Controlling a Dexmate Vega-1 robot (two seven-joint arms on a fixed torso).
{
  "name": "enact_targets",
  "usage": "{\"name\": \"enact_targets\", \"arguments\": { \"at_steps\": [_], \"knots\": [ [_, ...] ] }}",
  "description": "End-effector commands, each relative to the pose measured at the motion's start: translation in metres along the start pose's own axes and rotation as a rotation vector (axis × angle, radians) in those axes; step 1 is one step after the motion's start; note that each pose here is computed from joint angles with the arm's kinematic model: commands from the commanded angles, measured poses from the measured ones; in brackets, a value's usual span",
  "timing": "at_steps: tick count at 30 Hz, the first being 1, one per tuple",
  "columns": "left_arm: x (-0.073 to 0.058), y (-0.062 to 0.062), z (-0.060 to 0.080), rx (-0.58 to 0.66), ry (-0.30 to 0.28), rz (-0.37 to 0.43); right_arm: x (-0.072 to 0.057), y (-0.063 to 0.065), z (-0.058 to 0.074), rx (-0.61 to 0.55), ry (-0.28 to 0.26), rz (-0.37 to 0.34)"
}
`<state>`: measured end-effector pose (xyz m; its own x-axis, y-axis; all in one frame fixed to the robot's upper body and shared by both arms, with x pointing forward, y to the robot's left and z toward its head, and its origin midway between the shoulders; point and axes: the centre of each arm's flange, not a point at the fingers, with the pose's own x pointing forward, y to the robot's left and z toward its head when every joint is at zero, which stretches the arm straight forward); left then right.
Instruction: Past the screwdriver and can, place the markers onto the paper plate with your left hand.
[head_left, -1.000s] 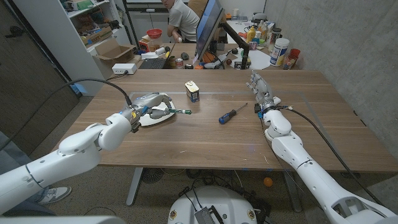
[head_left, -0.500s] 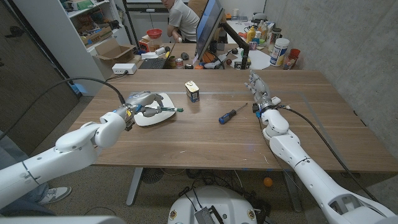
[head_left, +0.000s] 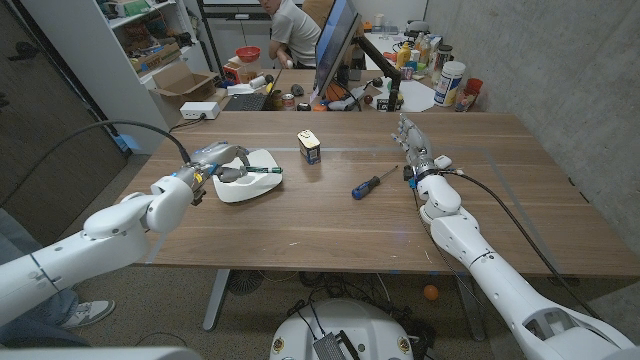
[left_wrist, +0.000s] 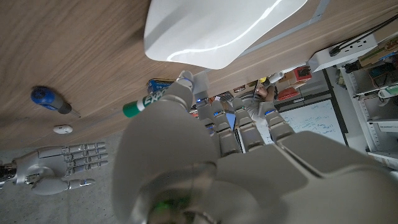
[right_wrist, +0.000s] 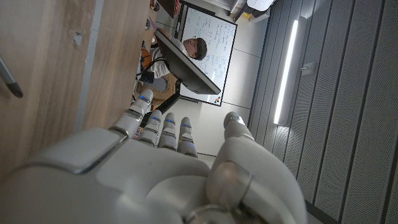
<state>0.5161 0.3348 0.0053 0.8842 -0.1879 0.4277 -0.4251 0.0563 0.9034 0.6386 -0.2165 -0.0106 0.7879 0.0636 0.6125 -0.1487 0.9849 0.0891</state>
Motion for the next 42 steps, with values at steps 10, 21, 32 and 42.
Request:
{"name": "enact_targets", "arguments": {
  "at_steps": [10,21,32,42],
  "knots": [
    [0.018,-0.016,-0.033,0.058,0.09,-0.054,0.007,0.004,-0.003,0.0,0.006,-0.004],
    [0.017,-0.022,-0.055,0.07,0.155,-0.07,0.012,0.008,-0.005,0.0,0.012,0.006],
    [0.019,-0.032,-0.074,0.082,0.221,-0.061,0.012,0.008,-0.008,-0.004,0.025,0.008],
    [0.021,-0.033,-0.071,0.083,0.209,-0.045,0.011,0.005,-0.007,-0.01,0.028,0.005]
  ]
}}
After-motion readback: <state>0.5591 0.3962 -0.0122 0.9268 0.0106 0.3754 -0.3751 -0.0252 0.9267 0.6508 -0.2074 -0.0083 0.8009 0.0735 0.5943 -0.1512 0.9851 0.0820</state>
